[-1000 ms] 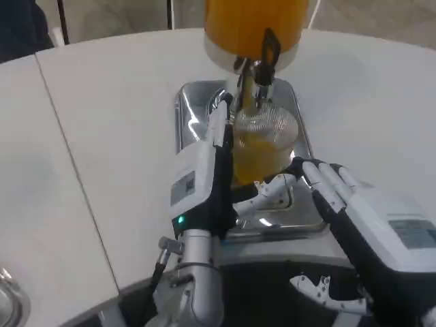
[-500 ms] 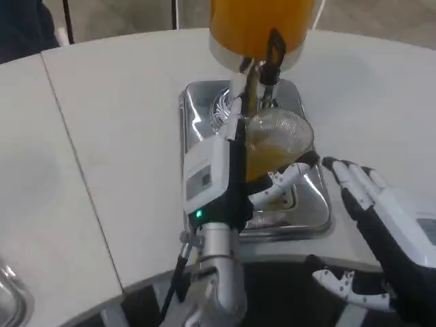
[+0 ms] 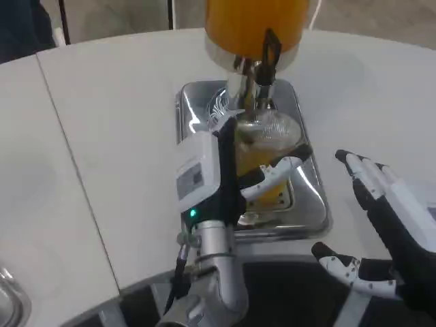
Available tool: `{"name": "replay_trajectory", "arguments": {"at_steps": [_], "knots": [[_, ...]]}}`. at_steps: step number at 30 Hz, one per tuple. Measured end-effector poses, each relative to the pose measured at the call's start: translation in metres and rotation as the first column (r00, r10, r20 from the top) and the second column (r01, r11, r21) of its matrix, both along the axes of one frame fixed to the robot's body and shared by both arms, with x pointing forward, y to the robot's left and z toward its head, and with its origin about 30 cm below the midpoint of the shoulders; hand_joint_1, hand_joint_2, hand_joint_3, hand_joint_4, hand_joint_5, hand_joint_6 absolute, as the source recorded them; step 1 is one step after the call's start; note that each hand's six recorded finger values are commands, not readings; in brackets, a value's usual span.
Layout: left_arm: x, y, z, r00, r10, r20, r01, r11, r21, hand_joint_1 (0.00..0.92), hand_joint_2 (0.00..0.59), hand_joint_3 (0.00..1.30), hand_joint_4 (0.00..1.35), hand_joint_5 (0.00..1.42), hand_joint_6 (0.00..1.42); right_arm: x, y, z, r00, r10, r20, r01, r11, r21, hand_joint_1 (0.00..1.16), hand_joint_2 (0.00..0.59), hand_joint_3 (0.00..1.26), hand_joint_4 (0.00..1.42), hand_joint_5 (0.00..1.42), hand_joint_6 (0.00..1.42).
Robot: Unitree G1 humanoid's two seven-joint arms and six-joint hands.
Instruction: Grasp the cup under the faucet to collect the drink, then remove the cup.
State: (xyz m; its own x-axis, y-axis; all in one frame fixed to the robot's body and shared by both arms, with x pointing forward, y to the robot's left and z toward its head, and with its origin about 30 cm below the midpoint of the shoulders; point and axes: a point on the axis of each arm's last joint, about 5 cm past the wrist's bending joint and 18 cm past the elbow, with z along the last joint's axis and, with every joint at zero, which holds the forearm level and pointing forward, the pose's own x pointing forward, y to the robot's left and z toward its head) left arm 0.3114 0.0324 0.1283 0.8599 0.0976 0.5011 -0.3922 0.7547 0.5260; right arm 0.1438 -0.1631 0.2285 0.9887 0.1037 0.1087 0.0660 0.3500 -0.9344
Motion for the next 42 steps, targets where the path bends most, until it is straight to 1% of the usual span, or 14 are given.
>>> {"name": "replay_trajectory", "arguments": {"at_steps": [3,8,12,16,21,24,28,30,35,42], "knots": [[0.000,0.001,-0.002,1.000,0.016,0.006,-0.016,1.000,-0.013,0.533,0.071,1.06,1.13,1.42,1.42,0.001,0.0001,0.0001,1.0000,0.000,0.000,0.000,1.000,-0.001,0.66,0.368,0.00,0.00,0.00,0.10],[-0.001,0.001,-0.003,0.999,0.027,0.017,-0.027,0.999,-0.035,0.532,0.053,1.06,1.11,1.42,1.42,0.004,-0.0002,-0.0021,0.9999,0.003,-0.017,-0.002,1.000,0.006,0.66,0.369,0.00,0.00,0.00,0.11],[-0.001,0.001,-0.004,1.000,0.022,0.020,-0.021,0.999,-0.039,0.535,0.027,1.06,1.09,1.42,1.42,0.006,-0.0006,-0.0006,0.9999,0.008,-0.008,-0.007,1.000,0.012,0.66,0.369,0.00,0.00,0.00,0.11],[-0.001,0.000,-0.004,1.000,0.020,0.021,-0.019,0.999,-0.040,0.540,0.005,1.05,1.08,1.42,1.42,0.007,-0.0010,-0.0019,0.9998,0.015,-0.016,-0.015,1.000,0.018,0.66,0.369,0.00,0.00,0.00,0.11],[-0.002,0.000,-0.003,1.000,0.017,0.023,-0.016,0.999,-0.039,0.546,0.000,1.05,1.07,1.42,1.42,0.010,-0.0010,-0.0042,0.9994,0.027,-0.020,-0.027,0.999,0.026,0.66,0.373,0.00,0.00,0.00,0.11],[-0.002,0.000,-0.003,1.000,0.016,0.026,-0.015,0.999,-0.040,0.550,0.000,1.05,1.07,1.41,1.42,0.010,-0.0010,-0.0044,0.9991,0.038,-0.018,-0.037,0.999,0.036,0.66,0.376,0.00,0.00,0.00,0.11],[-0.002,0.001,-0.003,0.999,0.016,0.031,-0.014,0.999,-0.041,0.558,0.000,1.06,1.06,1.41,1.42,0.011,-0.0011,-0.0045,0.9990,0.045,-0.005,-0.045,0.998,0.033,0.66,0.379,0.00,0.00,0.00,0.11],[-0.002,0.001,-0.003,0.999,0.015,0.037,-0.014,0.999,-0.046,0.560,0.000,1.06,1.06,1.41,1.42,0.012,-0.0007,-0.0051,0.9987,0.050,-0.004,-0.050,0.998,0.037,0.66,0.380,0.00,0.00,0.00,0.11],[-0.001,0.005,-0.001,0.998,0.026,0.051,-0.023,0.998,-0.059,0.564,0.000,1.07,1.06,1.41,1.42,0.013,0.0024,-0.0072,0.9970,0.077,-0.006,-0.076,0.996,0.048,0.67,0.381,0.00,0.00,0.00,0.11],[-0.001,0.015,-0.004,0.997,0.053,0.062,-0.049,0.997,-0.053,0.570,0.000,1.08,1.06,1.41,1.42,0.014,0.0029,-0.0087,0.9968,0.080,-0.003,-0.080,0.996,0.046,0.67,0.386,0.00,0.00,0.00,0.11]]}}
